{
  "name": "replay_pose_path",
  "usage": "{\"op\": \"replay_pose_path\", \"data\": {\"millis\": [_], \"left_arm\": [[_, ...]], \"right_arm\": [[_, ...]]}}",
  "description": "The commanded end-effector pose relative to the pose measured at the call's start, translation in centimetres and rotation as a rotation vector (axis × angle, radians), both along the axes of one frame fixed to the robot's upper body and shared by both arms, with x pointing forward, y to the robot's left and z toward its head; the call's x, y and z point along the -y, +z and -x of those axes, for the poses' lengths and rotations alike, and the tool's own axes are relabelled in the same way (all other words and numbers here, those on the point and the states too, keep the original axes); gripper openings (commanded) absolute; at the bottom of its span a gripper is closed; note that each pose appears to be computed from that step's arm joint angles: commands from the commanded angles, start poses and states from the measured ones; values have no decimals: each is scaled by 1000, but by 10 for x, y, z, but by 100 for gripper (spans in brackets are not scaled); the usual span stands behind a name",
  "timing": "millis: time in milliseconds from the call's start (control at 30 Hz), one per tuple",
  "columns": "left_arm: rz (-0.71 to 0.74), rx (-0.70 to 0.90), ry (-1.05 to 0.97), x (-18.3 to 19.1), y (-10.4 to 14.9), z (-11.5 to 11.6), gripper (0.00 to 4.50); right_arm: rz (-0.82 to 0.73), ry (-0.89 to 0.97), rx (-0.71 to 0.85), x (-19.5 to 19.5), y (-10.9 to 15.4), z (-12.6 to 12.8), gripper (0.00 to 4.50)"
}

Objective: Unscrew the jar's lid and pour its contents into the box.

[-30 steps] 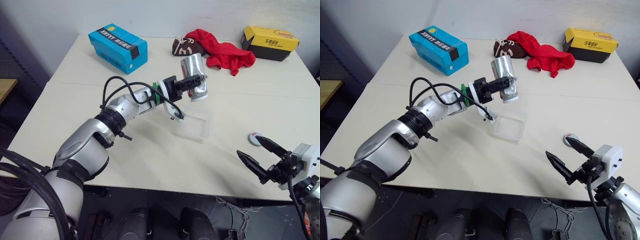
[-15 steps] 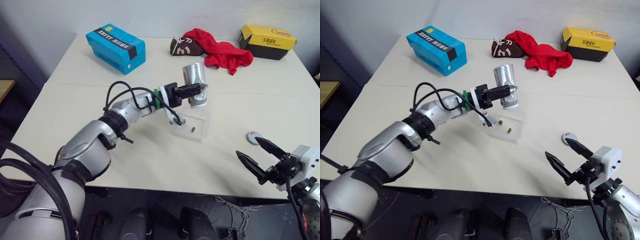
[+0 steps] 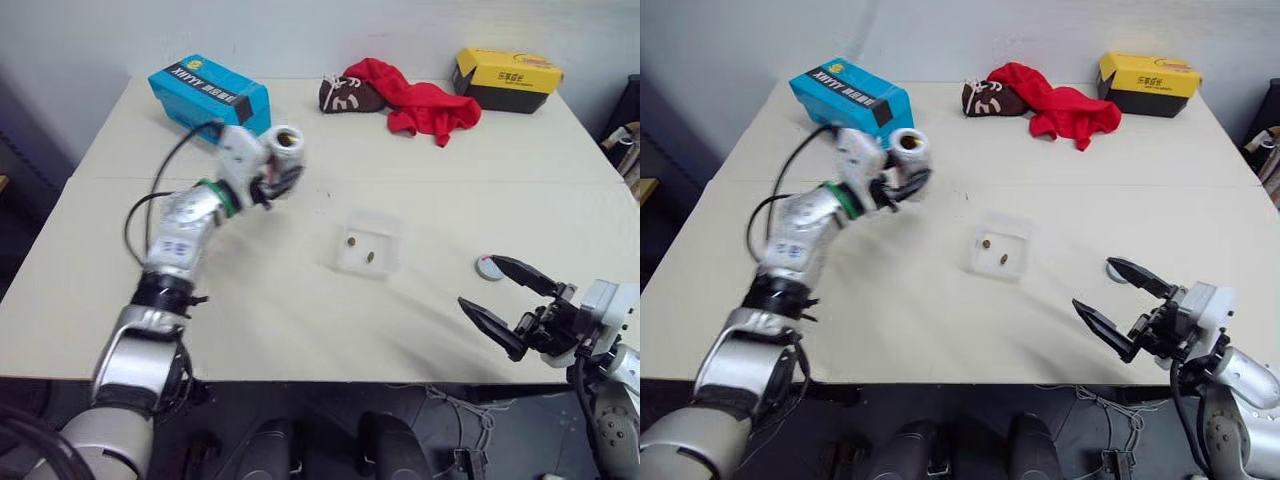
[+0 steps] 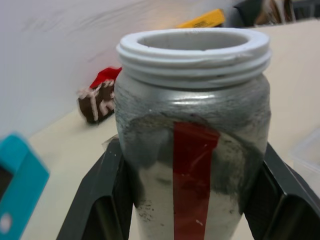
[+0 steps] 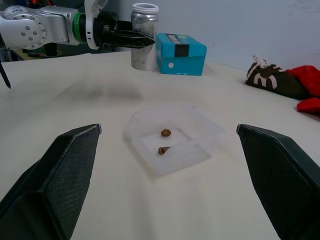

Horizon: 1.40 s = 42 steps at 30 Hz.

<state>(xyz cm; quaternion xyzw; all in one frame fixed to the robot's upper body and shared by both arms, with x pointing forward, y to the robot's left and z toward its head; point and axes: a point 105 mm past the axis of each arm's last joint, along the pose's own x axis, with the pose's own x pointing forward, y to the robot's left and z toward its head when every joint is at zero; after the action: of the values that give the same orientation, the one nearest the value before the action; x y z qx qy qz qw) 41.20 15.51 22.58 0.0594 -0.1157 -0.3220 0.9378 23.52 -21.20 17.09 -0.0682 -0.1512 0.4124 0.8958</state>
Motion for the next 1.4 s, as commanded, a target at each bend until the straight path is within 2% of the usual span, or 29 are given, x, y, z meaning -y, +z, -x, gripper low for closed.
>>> {"op": "replay_pose_path", "data": {"millis": [33, 67, 167, 267, 433, 667, 733, 900, 1033, 1200, 1400], "left_arm": [[208, 38, 113, -52, 11, 28, 231], [242, 38, 161, -66, 6, 36, 231], [189, 16, 343, -103, -20, 56, 231], [184, 37, 452, -125, -35, 73, 231], [180, 11, 507, -126, -57, 81, 231], [83, -13, 521, -130, -97, 90, 231], [108, -11, 523, -132, -100, 92, 304], [125, -5, 516, -136, -98, 100, 446], [81, -35, 505, -143, -100, 114, 446], [-83, -143, 378, -160, -100, 156, 446], [-338, -270, 217, -170, -96, 204, 446]], "right_arm": [[19, 74, 61, -10, 10, 1, 445], [17, 88, 64, -12, 10, 0, 445], [-2, 148, 89, -22, 12, -1, 445], [-19, 209, 97, -34, 10, -1, 445], [-22, 294, 63, -41, 3, -2, 445], [-5, 311, 76, -44, 2, -7, 445], [-1, 301, 73, -43, 4, -8, 450], [7, 243, 61, -34, 8, -10, 450], [24, 164, 18, -12, 5, -3, 450], [98, 14, -42, 38, 2, 18, 450], [259, 24, -84, 76, 3, 33, 450]]}}
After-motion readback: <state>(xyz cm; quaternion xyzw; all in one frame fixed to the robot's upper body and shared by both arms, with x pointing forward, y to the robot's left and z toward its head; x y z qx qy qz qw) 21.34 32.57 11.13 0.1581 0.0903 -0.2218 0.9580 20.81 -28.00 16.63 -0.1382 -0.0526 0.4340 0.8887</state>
